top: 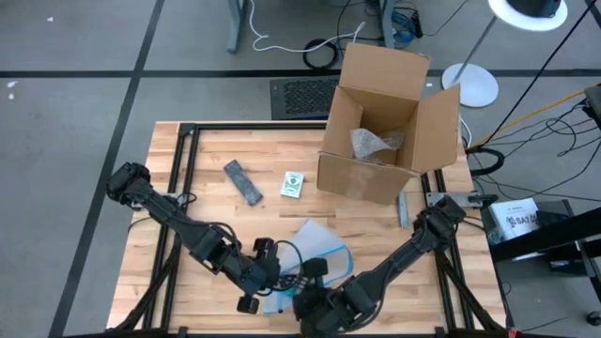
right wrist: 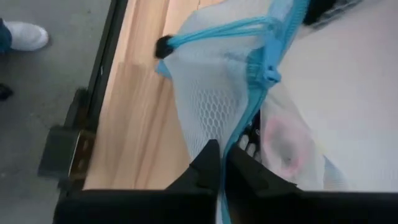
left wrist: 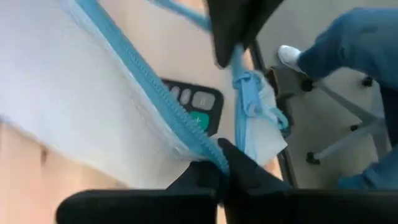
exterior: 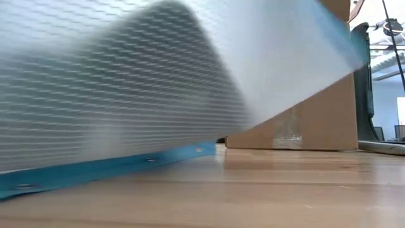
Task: Unpack boxes
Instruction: Put the socks into the transparent zip bag
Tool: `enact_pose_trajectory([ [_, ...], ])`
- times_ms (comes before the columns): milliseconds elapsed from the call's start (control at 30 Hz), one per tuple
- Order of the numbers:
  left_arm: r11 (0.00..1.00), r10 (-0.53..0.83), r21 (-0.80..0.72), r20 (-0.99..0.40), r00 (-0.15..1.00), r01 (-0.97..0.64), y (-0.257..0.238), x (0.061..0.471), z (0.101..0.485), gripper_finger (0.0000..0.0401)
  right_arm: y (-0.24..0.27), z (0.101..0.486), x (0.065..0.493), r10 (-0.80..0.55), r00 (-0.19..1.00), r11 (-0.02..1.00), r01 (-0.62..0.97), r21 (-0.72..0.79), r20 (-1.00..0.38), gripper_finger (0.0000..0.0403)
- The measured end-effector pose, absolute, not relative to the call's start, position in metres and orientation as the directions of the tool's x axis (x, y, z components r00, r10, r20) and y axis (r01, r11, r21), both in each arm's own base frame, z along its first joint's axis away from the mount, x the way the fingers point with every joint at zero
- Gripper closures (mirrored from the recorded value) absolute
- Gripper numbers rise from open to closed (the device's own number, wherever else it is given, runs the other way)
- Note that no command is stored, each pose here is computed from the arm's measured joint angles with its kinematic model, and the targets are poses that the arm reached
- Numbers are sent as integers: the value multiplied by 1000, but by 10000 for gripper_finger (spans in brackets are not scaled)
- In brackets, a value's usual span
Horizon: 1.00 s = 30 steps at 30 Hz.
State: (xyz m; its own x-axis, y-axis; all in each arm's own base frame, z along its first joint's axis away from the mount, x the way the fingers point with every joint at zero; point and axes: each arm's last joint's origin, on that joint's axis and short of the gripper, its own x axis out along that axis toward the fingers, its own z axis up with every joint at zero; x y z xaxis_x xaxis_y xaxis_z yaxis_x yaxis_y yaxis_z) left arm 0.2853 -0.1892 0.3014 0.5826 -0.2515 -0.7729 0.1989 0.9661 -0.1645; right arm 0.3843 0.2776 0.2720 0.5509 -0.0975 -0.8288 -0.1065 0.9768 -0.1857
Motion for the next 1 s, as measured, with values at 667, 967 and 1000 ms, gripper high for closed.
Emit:
enact_pose_trajectory([
  [667,994,10,87,-695,719,71,-173,294,331,158,286,311,331,-79,493,967,-173,-187,-867,402],
  [967,946,319,308,-819,476,-104,-121,278,320,155,290,318,320,-55,484,968,-190,-166,-873,402],
  [1000,939,340,324,-830,443,-114,-116,277,314,155,291,318,319,-54,484,968,-190,-166,-873,403],
])
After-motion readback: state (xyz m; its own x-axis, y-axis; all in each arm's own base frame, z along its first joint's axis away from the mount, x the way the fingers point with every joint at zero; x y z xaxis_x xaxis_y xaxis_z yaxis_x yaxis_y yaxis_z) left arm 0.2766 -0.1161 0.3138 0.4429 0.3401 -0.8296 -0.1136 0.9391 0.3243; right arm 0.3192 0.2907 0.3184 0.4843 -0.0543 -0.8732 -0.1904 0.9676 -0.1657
